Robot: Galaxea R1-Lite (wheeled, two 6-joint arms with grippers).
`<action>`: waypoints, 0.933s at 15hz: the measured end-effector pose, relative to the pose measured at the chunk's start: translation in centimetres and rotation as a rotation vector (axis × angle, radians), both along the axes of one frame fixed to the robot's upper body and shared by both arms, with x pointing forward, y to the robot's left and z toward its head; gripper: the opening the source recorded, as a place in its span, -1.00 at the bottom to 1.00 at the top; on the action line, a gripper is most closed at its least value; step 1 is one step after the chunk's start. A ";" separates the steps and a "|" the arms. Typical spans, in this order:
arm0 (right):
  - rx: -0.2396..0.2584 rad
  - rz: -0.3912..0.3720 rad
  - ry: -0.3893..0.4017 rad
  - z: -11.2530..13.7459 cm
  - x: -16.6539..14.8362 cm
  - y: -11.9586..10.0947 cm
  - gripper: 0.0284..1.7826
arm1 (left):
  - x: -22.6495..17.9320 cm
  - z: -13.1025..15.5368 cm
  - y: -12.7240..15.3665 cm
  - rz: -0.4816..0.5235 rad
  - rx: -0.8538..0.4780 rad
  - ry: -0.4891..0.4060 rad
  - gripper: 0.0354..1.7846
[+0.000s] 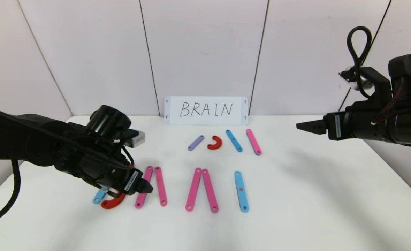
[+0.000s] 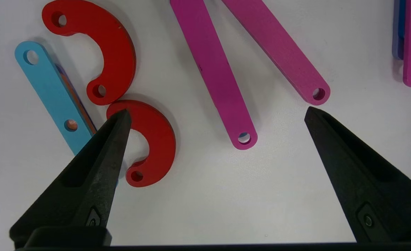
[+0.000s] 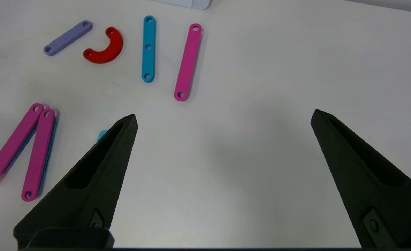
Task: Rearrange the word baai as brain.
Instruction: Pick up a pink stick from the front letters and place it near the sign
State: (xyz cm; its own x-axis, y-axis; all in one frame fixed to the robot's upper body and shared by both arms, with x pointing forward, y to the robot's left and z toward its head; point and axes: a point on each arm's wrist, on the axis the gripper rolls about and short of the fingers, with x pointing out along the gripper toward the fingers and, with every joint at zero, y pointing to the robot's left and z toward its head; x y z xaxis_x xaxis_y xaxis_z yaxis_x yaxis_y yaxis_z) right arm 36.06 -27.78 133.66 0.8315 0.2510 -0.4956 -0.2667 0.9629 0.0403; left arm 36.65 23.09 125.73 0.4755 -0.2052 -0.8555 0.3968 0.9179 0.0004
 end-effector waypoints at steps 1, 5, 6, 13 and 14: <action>0.000 0.000 0.002 -0.1 0.0 0.0 0.95 | 0.0 -0.2 -0.1 0.002 0.002 0.006 0.95; 0.000 -0.002 0.007 -0.2 0.0 -0.1 0.95 | 0.2 -0.9 -0.7 0.013 0.011 0.029 0.95; -0.001 -0.004 0.007 -0.2 0.0 -0.1 0.95 | 0.3 -1.1 -0.9 0.017 0.019 0.033 0.95; -0.002 -0.008 0.013 -0.4 0.0 -0.2 0.95 | 0.9 -2.3 -1.4 0.019 0.023 0.047 0.95; -0.002 -0.009 0.013 -0.4 0.0 -0.2 0.95 | 1.0 -2.4 -1.5 0.018 0.024 0.052 0.95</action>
